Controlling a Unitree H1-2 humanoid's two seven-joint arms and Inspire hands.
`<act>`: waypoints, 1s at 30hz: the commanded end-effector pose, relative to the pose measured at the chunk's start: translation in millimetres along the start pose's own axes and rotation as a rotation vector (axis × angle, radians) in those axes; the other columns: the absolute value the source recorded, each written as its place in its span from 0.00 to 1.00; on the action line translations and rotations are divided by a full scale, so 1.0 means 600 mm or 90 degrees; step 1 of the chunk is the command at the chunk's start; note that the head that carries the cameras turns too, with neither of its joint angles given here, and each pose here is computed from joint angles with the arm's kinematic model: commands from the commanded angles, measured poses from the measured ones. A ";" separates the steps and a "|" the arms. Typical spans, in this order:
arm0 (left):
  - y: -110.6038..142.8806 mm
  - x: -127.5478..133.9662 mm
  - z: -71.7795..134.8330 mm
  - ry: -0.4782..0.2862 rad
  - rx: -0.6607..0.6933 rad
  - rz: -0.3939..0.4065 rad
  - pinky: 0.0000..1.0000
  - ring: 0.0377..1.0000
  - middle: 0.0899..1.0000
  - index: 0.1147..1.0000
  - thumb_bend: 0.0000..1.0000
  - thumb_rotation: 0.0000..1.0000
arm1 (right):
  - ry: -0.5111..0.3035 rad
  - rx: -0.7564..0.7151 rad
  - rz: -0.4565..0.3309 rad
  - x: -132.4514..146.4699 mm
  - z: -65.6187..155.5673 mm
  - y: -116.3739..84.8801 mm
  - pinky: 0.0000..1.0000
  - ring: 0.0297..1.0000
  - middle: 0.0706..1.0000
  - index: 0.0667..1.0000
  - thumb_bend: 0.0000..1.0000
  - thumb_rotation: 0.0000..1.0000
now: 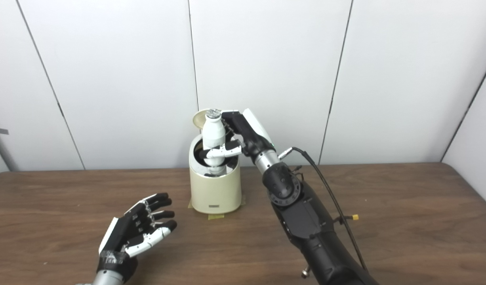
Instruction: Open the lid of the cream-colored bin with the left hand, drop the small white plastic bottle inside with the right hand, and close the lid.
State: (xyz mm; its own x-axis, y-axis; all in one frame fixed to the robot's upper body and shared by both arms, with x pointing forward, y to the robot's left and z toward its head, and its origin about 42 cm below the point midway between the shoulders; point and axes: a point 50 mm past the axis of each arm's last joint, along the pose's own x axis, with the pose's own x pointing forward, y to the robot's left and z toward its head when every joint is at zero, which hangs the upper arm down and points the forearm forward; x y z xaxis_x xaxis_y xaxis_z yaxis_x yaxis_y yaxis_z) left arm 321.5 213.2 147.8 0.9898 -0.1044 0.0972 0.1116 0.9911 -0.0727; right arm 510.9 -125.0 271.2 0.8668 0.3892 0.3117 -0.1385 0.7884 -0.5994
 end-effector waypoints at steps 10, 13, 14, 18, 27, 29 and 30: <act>-0.005 0.012 0.034 -0.059 0.007 -0.011 0.55 0.66 0.74 0.73 0.66 0.00 | -0.065 -0.026 0.002 0.022 0.023 -0.043 0.46 0.59 0.68 0.63 0.79 0.00; -0.005 0.012 0.033 -0.057 0.004 -0.012 0.55 0.67 0.75 0.73 0.66 0.00 | -0.061 -0.027 0.006 0.020 0.020 -0.044 0.46 0.59 0.68 0.62 0.78 0.00; -0.005 0.013 0.033 -0.057 0.004 -0.012 0.56 0.67 0.75 0.73 0.66 0.00 | -0.060 -0.027 0.008 0.019 0.019 -0.045 0.47 0.59 0.67 0.61 0.78 0.00; -0.004 0.012 0.034 -0.055 -0.001 -0.011 0.56 0.67 0.74 0.72 0.67 0.01 | -0.060 -0.026 0.011 0.017 0.017 -0.046 0.46 0.58 0.67 0.61 0.78 0.00; -0.003 0.011 0.037 -0.056 -0.004 -0.015 0.56 0.67 0.75 0.73 0.66 0.01 | -0.079 -0.001 -0.015 -0.005 0.033 -0.054 0.42 0.54 0.66 0.59 0.77 0.00; -0.002 0.011 0.037 -0.055 -0.009 -0.018 0.56 0.67 0.75 0.74 0.66 0.00 | -0.093 0.012 -0.029 -0.019 0.038 -0.059 0.41 0.52 0.65 0.58 0.77 0.00; -0.001 0.011 0.036 -0.055 -0.009 -0.018 0.56 0.67 0.75 0.74 0.67 0.00 | -0.100 0.017 -0.036 -0.028 0.040 -0.063 0.40 0.51 0.64 0.57 0.76 0.00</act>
State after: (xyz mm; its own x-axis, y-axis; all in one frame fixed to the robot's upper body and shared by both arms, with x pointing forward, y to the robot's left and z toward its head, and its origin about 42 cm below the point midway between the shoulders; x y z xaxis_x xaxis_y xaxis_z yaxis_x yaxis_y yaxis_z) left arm 320.5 214.9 152.7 0.9872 -0.1102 0.1149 0.1204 0.9890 -0.0859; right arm 490.0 -147.5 271.6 0.8328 0.4237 0.3563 -0.1541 0.7956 -0.5858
